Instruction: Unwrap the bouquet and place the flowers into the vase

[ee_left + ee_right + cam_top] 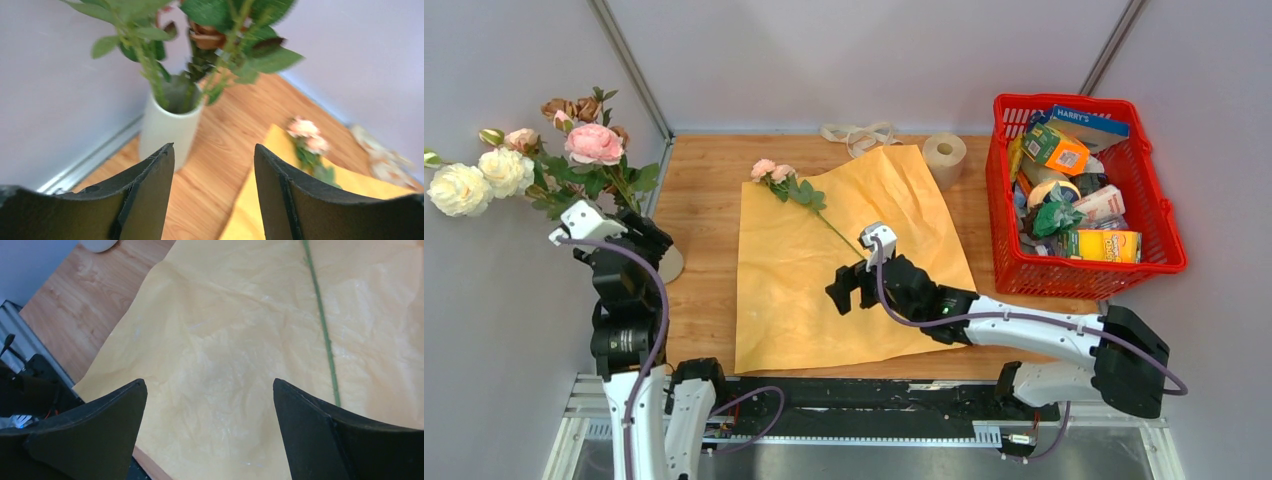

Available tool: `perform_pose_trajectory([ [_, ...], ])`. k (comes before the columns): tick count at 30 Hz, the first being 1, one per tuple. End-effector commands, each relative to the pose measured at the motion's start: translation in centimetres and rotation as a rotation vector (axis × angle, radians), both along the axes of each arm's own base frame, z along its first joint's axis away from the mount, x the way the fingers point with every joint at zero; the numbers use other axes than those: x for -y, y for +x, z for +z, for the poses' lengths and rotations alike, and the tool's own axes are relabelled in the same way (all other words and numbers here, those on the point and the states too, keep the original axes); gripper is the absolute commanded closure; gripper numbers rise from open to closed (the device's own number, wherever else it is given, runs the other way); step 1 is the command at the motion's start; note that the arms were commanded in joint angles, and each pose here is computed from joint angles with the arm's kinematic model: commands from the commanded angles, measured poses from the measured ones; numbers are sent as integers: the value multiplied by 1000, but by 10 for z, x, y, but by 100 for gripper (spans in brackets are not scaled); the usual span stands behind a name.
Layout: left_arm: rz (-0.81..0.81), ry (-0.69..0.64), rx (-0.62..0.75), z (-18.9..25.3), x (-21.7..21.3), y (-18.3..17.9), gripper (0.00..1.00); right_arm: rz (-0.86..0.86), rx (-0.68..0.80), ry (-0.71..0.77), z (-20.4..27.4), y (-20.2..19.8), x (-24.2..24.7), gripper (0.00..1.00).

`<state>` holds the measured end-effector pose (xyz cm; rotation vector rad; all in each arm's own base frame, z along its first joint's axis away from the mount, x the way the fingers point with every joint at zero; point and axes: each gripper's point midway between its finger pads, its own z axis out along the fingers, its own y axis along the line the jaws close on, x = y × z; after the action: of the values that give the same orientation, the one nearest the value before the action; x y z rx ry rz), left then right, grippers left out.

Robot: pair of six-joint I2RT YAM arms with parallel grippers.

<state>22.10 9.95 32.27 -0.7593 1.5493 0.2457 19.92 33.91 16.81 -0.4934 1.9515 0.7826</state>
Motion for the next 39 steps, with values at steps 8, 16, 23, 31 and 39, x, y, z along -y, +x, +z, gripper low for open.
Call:
perform_pose_trajectory([
  [8, -711, -389, 22, -44, 143, -1, 31, -196, 163, -174, 9, 88, 20, 13],
  [16, -999, -461, -109, -98, 185, 2, 32, -184, 84, -226, -24, 128, 21, 30],
  [23, -1060, -450, -177, -115, 188, 11, 31, -116, -26, -284, -64, 156, 6, 44],
  [31, -1035, -421, -157, -119, 184, 14, 31, -109, -79, -361, -99, 181, -6, 48],
  [39, -1020, -403, -154, -117, 181, 14, 31, -123, -95, -393, -117, 194, -11, 55],
])
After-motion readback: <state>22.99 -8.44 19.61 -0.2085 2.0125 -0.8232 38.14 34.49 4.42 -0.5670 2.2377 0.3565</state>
